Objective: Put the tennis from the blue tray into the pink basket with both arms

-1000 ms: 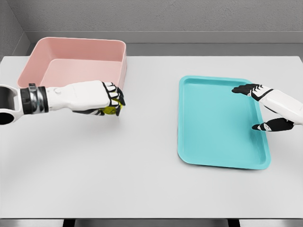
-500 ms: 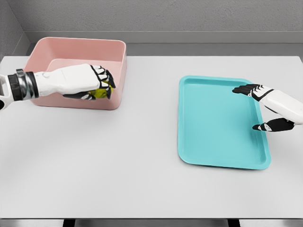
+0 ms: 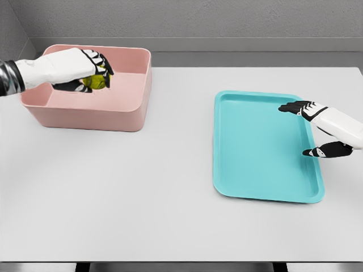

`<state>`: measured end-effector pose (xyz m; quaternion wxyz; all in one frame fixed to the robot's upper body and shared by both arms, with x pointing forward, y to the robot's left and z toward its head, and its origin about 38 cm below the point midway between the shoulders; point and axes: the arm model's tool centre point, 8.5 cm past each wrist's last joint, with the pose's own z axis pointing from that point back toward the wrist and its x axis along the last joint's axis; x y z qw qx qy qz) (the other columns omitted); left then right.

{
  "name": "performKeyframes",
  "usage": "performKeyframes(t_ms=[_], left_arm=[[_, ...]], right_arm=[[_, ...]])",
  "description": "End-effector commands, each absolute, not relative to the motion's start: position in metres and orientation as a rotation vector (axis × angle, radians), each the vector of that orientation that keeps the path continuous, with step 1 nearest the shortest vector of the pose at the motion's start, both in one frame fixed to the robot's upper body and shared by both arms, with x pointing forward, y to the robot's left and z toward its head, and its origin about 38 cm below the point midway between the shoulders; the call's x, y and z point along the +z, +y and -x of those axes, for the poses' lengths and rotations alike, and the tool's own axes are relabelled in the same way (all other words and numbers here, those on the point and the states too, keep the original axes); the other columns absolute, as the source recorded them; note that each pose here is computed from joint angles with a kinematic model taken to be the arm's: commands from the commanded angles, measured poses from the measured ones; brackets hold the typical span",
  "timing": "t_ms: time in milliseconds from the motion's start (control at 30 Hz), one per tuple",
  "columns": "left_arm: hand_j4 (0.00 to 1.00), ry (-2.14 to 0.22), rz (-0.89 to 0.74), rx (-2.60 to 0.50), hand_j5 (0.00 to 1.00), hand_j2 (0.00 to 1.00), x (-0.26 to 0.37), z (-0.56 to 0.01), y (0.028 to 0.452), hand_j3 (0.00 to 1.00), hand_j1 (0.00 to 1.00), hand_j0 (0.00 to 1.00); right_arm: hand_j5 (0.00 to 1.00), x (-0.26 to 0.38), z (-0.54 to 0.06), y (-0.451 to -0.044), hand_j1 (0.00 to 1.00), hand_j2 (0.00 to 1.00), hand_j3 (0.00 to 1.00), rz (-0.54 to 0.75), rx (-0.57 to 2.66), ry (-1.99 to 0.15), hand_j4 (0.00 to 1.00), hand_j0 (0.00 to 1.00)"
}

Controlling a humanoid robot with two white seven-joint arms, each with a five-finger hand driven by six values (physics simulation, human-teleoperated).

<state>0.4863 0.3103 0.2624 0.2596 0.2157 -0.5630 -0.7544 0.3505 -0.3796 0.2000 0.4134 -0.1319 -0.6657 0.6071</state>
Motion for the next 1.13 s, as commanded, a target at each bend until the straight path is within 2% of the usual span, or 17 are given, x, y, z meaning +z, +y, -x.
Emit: performKeyframes(t_ms=[0,167,233,633,1100], left_arm=[[0.51,-1.495,-0.589,-1.995,0.51,0.51,0.254,-0.495,0.321,0.51,0.51,0.51],[0.56,-1.463,-0.601,-1.955,0.56,0.56,0.249,-0.505,0.33,0.56,0.56,0.56],[1.0,-1.462,-0.597,-1.929,1.0,1.0,0.245,-0.51,0.331,1.0,1.0,1.0],[1.0,-1.542,-0.633,-1.94,1.0,1.0,0.272,-0.5,0.328,1.0,1.0,1.0],[1.0,-1.39,-0.694,-1.927,1.0,1.0,0.266,-0.468,0.396,1.0,1.0,1.0]], right_arm=[[1.0,0.201,-0.351,-0.38,1.0,1.0,1.0,0.328,1.519,-1.677,1.0,1.0],[1.0,0.201,-0.351,-0.38,1.0,1.0,1.0,0.328,1.519,-1.677,1.0,1.0],[1.0,0.201,-0.351,-0.38,1.0,1.0,1.0,0.328,1.519,-1.677,1.0,1.0],[1.0,0.195,-0.352,-0.386,1.0,1.0,1.0,0.326,1.5,-1.657,1.0,1.0],[1.0,0.194,-0.352,-0.387,1.0,1.0,1.0,0.325,1.499,-1.656,1.0,1.0]])
